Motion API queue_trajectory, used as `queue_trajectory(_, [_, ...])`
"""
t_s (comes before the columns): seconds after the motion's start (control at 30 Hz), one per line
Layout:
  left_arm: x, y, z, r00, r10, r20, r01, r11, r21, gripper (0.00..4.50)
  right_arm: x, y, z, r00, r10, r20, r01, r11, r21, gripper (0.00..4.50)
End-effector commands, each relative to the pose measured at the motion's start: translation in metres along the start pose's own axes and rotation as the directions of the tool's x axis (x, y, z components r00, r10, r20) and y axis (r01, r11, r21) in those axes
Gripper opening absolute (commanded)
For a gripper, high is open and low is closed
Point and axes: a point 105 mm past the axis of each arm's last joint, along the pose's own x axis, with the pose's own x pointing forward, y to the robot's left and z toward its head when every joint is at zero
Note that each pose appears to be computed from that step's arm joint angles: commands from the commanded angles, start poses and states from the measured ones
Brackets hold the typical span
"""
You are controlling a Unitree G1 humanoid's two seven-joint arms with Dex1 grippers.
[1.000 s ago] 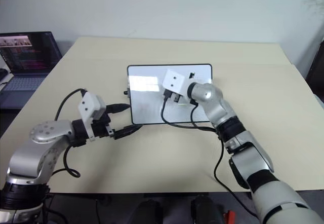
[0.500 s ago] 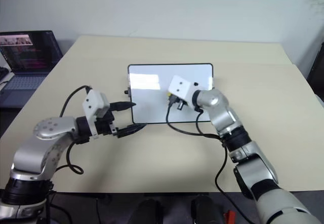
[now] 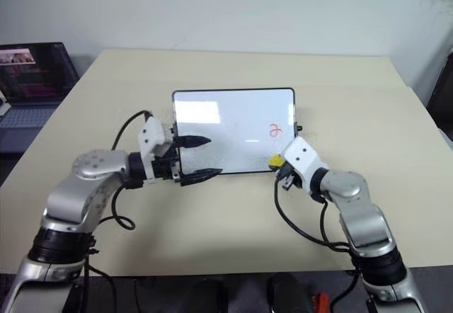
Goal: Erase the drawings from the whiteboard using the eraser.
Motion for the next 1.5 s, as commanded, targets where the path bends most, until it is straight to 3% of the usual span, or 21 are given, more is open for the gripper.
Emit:
queue_trajectory(0.03, [0.000, 0.003, 0.006, 1.000, -0.009, 0.011, 0.008, 0.999, 0.050, 4.50, -0.005, -0.003, 0.012, 0.998, -0.055, 0.040, 0.057, 0.998, -0.032, 1.10])
queue_trajectory(0.8, [-0.004, 0.005, -0.001, 0.999, 0.034, -0.005, -0.033, 0.998, 0.056, 4.50, 0.030, -0.053, 0.044, 0.939, -0.288, 0.187, 0.294, 0.956, -0.004, 1.10])
queue_trajectory(1.17, [-0.001, 0.005, -0.001, 0.999, 0.038, 0.008, -0.038, 0.998, 0.054, 4.50, 0.035, -0.078, 0.039, 0.903, -0.386, 0.187, 0.386, 0.922, 0.039, 1.10])
queue_trajectory(1.5, [0.001, 0.004, -0.001, 1.000, 0.027, 0.009, -0.027, 0.998, 0.052, 4.50, 0.045, -0.040, 0.003, 0.980, -0.192, 0.045, 0.194, 0.980, -0.034, 1.10])
